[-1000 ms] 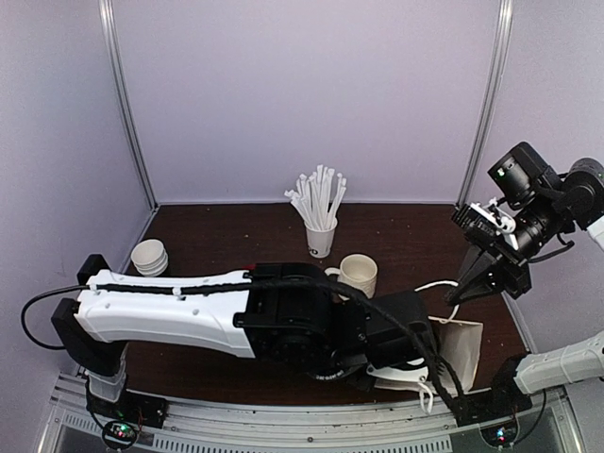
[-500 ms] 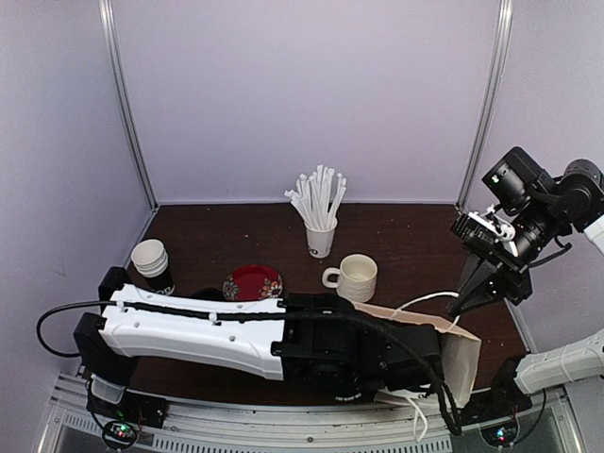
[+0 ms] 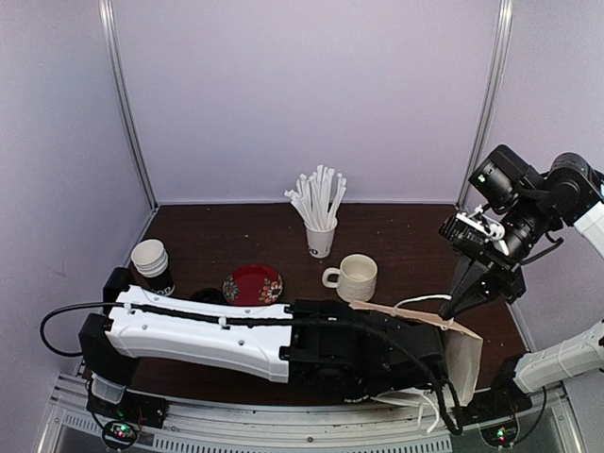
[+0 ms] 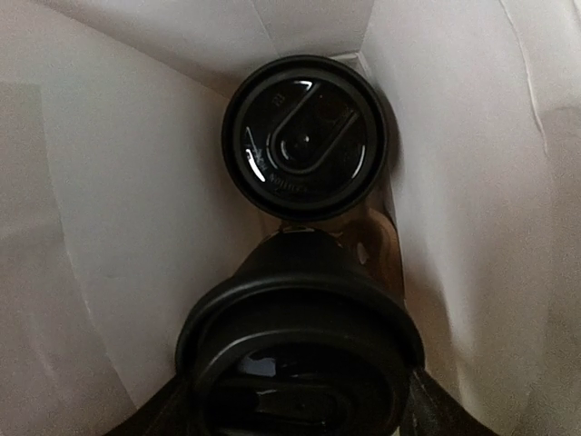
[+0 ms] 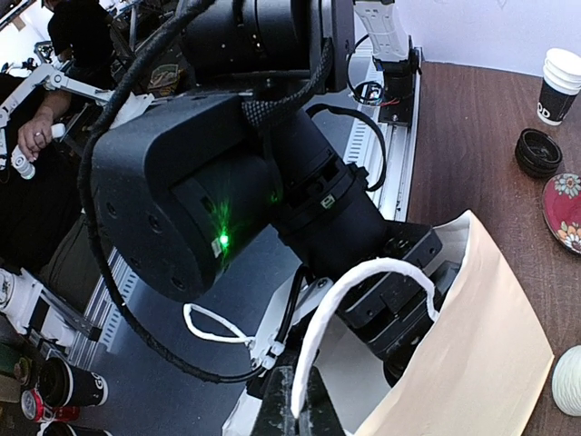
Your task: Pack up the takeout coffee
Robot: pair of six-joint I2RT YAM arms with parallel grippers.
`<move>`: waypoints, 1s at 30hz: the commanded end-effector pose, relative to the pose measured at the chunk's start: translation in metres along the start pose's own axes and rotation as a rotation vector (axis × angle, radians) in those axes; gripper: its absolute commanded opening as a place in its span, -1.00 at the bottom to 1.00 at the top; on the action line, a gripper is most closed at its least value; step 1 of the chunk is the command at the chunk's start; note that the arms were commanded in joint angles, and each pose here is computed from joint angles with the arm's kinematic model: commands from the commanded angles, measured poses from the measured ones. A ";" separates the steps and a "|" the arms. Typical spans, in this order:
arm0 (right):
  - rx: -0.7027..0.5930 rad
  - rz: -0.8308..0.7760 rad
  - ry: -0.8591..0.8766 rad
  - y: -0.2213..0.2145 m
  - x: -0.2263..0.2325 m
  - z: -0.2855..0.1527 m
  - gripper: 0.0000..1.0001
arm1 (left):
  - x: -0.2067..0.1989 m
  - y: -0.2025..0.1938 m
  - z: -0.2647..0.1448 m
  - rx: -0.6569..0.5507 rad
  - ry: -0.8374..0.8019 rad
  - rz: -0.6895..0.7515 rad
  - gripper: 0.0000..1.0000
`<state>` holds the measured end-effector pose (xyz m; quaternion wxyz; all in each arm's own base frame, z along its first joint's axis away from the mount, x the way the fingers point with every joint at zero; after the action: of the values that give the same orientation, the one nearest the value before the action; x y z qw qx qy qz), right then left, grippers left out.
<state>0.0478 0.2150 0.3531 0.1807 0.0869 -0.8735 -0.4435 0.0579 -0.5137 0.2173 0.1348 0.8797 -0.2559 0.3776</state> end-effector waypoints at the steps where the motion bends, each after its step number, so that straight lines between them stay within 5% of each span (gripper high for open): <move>1: -0.037 -0.042 -0.010 0.016 0.001 -0.006 -1.00 | 0.024 0.006 -0.009 -0.054 0.085 -0.013 0.09; 16: -0.078 -0.021 0.058 0.023 0.005 -0.003 -1.00 | 0.014 -0.011 0.016 0.038 0.025 -0.045 0.10; 30: -0.063 -0.014 0.063 0.019 0.004 -0.001 -1.00 | 0.011 0.000 0.030 -0.018 -0.056 -0.097 0.13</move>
<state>0.0510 0.2252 0.3651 0.1974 0.0899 -0.8608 -0.4605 0.0777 -0.5221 0.2171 0.1509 0.8947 -0.2258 0.3547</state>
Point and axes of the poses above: each gripper's point midway between its finger pads, its own z axis out along the fingers, its own x axis along the line the jaws close on, y = z × x, the point moved 2 cm from there along -z, back along the fingers, and after that the axes turned 1 degree about -z, right-handed, at the moved point
